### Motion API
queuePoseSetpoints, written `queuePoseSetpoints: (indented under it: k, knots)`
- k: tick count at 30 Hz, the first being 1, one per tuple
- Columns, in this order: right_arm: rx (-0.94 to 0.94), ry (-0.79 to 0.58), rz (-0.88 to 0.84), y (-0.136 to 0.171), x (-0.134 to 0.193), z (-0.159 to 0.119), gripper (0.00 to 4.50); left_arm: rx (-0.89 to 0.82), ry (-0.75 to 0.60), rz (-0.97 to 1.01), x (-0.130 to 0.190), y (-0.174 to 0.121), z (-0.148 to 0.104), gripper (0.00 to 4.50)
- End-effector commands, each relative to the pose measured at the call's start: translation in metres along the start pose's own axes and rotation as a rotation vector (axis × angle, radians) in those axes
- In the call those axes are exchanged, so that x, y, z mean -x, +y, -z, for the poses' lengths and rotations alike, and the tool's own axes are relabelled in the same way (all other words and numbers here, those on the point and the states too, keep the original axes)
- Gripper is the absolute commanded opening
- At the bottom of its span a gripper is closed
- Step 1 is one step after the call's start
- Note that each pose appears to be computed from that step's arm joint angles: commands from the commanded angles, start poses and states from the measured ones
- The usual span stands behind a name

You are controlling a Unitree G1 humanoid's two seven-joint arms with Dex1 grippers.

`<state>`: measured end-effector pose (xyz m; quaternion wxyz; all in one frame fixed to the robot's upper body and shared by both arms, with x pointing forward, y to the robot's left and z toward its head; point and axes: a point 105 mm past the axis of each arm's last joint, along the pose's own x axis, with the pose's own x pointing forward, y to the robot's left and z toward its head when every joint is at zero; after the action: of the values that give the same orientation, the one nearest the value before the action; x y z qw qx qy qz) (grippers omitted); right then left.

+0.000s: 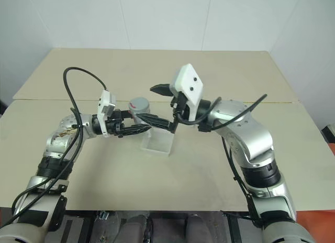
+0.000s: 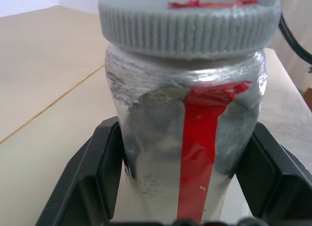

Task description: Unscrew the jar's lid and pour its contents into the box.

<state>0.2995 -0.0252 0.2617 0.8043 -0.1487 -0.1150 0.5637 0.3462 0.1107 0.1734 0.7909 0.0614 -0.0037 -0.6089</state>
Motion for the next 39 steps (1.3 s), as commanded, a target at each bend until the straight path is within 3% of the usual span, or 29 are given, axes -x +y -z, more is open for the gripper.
queuePoseSetpoints:
  k: [1,12,32,35,39]
  knots:
    - [0.028,0.019,0.023,-0.005,-0.009,-0.003,4.5,-0.077,-0.026,0.036,-0.005,0.001,-0.015,2.9]
    - [-0.014,0.045,0.019,-0.013,-0.026,0.005,4.5,-0.123,-0.041,0.042,-0.007,0.0,-0.02,2.9]
    - [-0.135,0.016,-0.044,-0.011,-0.028,0.004,4.5,-0.176,-0.038,0.018,-0.005,0.0,-0.019,2.9]
    - [-0.141,0.014,-0.041,-0.011,-0.029,0.005,3.92,-0.176,-0.038,0.016,-0.004,0.0,-0.019,2.9]
    - [-0.151,0.007,-0.041,-0.012,-0.029,0.005,2.78,-0.172,-0.039,0.012,-0.003,-0.002,-0.017,2.9]
